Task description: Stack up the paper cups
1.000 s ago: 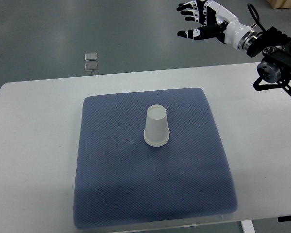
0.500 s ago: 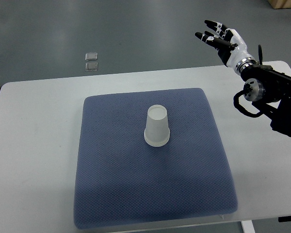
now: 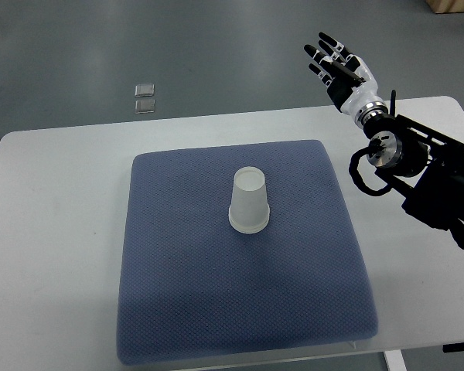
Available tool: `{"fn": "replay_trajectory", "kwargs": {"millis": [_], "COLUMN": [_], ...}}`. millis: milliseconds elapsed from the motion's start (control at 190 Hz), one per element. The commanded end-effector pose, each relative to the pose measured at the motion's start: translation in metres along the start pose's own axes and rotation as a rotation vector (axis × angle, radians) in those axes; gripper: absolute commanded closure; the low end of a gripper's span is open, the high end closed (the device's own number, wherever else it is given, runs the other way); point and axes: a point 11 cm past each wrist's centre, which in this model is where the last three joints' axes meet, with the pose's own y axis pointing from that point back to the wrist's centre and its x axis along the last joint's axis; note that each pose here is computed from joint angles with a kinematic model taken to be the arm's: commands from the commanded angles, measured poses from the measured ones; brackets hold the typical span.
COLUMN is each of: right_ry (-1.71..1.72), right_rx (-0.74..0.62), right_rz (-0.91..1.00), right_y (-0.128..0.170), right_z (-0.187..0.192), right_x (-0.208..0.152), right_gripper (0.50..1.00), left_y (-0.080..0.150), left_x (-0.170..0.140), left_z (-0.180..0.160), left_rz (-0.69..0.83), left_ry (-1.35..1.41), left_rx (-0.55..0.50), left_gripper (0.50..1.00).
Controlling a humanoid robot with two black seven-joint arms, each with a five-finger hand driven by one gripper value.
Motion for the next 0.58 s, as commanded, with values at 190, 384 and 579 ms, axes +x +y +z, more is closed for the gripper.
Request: {"fn": "replay_trajectory", "kwargs": {"millis": [190,384,579], "right_ry": [0.083,0.079,0.076], "right_rx": [-0.004,-0.008,0.02], "right_rz": [-0.02,-0.017,-0.015], "right_y": [0.0026,0.0038,0.0039], "right_z": [0.0028,0.0064,0.0026], "right_x": [0.0029,0.0034,0.0043], "right_gripper": [0.585,0.585,0.585], "left_y": [0.0,0.0,0.0], "left_x": [0.0,0.0,0.0], "left_z": [0.0001,0.0001,0.0001], "left_rz": [0.0,0.0,0.0], "left_ry": [0.0,0.0,0.002], "left_rx": [0.0,0.0,0.0], "left_gripper": [0.5,0.5,0.5]}}
